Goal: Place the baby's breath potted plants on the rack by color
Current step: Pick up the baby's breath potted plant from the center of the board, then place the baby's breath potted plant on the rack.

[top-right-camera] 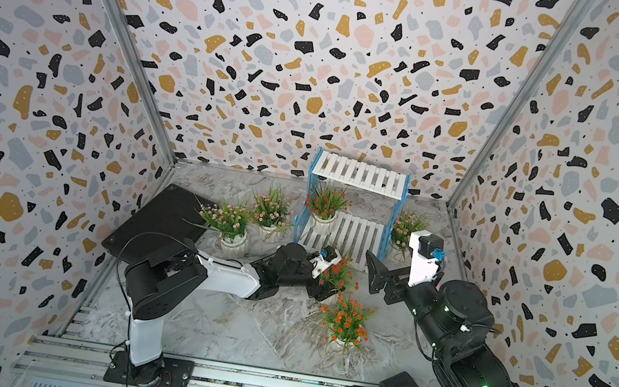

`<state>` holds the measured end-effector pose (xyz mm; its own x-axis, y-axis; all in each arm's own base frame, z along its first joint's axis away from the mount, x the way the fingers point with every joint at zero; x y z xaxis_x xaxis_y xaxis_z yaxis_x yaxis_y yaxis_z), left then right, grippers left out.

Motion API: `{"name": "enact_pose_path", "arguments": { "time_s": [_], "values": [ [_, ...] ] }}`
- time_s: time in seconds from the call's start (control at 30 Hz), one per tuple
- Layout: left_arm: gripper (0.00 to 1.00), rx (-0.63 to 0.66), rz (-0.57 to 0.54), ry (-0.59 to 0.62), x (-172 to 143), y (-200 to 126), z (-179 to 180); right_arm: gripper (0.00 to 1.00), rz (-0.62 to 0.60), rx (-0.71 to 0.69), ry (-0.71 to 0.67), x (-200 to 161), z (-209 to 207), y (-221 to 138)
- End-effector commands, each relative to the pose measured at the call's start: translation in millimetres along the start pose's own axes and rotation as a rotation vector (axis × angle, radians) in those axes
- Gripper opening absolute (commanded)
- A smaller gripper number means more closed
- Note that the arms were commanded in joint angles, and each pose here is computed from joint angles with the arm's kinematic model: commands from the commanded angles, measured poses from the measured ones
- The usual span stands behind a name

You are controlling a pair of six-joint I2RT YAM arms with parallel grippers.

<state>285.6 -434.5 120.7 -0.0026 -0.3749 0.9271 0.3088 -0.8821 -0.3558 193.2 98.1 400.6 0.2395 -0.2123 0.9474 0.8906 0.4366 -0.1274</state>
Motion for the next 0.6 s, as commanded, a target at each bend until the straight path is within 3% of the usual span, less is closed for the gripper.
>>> {"name": "enact_pose_path", "arguments": {
  "time_s": [0.0, 0.27, 0.57],
  "values": [
    [0.75, 0.059, -0.070, 0.069, 47.8, -1.9, 28.3, 0.99, -0.001, -0.082, -0.020, -2.4, -14.3, -1.8],
    [0.77, 0.116, -0.070, 0.067, 62.3, 20.0, 91.6, 0.99, 0.006, -0.139, -0.056, -7.6, -25.1, -3.1],
    [0.79, 0.176, -0.072, 0.107, 79.1, 72.6, 140.6, 0.99, 0.032, -0.177, -0.090, -19.1, -33.4, 3.3]
  ]
}}
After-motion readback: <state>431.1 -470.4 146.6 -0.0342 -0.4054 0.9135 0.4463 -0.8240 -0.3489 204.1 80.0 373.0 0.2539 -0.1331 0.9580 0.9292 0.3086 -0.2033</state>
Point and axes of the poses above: each gripper's point midway between its finger pads, its own y axis out along the fingers, its own z axis along the line the jaws close on, x = y × z, the point moved 1 cm from there along -y, back along the fingers, and after that the axes turned 13 degrees about y, right-handed, at the moved point
